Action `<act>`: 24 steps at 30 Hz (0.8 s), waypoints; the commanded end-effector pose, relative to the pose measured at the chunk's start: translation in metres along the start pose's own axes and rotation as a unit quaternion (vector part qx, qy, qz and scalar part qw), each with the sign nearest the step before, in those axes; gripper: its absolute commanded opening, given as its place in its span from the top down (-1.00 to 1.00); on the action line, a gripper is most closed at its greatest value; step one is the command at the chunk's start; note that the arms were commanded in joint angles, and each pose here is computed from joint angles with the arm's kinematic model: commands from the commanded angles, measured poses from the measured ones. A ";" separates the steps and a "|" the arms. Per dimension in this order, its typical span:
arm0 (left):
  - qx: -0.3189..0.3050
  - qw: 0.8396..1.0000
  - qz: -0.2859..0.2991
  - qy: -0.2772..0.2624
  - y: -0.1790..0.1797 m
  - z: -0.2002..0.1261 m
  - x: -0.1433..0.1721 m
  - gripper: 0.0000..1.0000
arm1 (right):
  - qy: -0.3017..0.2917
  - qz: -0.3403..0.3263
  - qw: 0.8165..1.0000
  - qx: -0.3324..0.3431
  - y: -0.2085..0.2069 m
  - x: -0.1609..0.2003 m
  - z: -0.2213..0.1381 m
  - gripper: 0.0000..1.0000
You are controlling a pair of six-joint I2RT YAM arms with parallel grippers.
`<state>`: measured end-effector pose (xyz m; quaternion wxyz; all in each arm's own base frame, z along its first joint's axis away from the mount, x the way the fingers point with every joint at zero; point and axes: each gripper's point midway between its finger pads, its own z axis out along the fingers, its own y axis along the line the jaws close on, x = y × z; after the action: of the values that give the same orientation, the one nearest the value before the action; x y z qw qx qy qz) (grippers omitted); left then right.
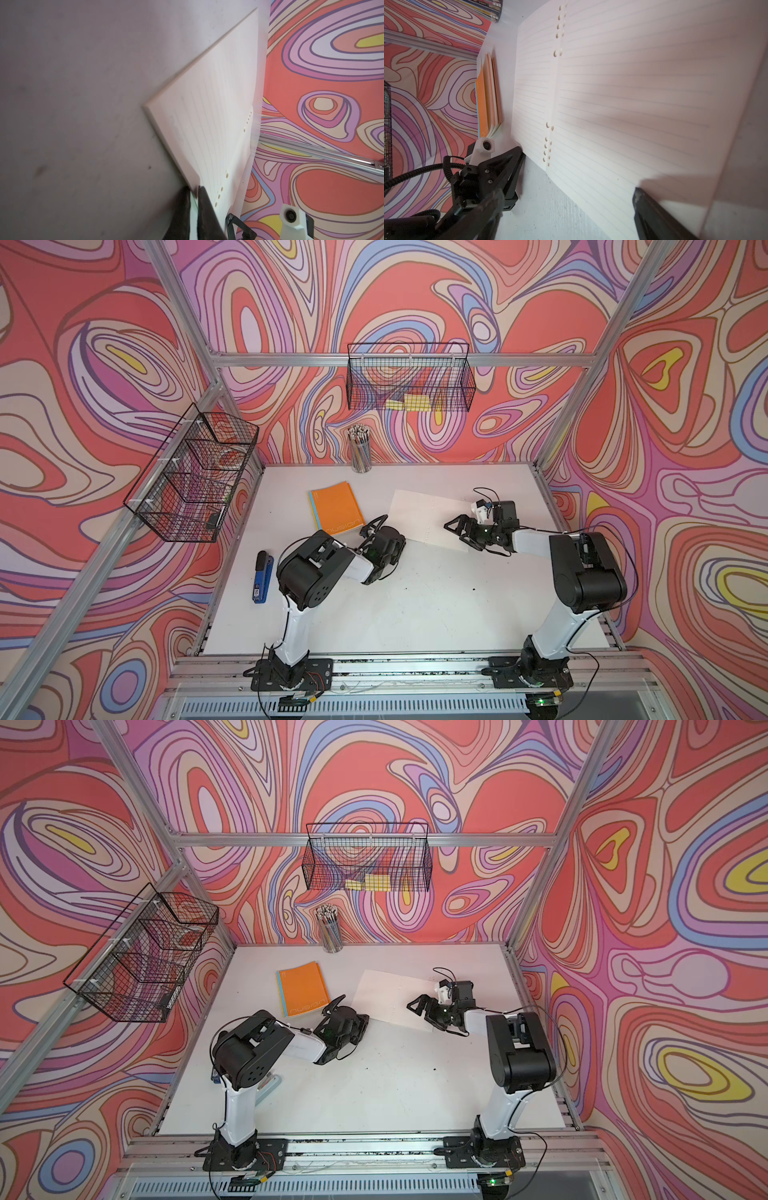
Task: Close the notebook
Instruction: Close the notebook at the center of the board.
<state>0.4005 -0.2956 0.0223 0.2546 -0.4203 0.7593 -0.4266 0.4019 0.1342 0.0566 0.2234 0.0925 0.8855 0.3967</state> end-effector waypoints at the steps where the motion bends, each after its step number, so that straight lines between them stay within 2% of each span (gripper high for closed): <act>1: -0.028 0.999 0.009 -0.015 0.025 0.004 -0.002 1.00 | 0.011 0.013 1.000 0.010 -0.007 0.011 -0.002 -0.97; 9: -0.016 0.998 0.056 -0.025 0.017 -0.002 -0.005 1.00 | 0.014 0.015 1.000 0.008 -0.008 0.012 -0.001 -0.97; 17: 0.054 0.990 0.130 -0.034 -0.018 -0.020 -0.003 1.00 | 0.009 0.013 1.000 0.004 -0.005 0.009 -0.002 -0.97; 24: 0.097 0.985 0.134 -0.044 -0.028 -0.028 -0.004 1.00 | 0.007 0.014 1.000 -0.002 -0.002 0.008 -0.002 -0.97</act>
<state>0.3886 -0.2908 0.0391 0.3432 -0.3161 0.7771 -0.4224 0.4003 0.1365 0.0574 0.2206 0.0919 0.8829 0.4041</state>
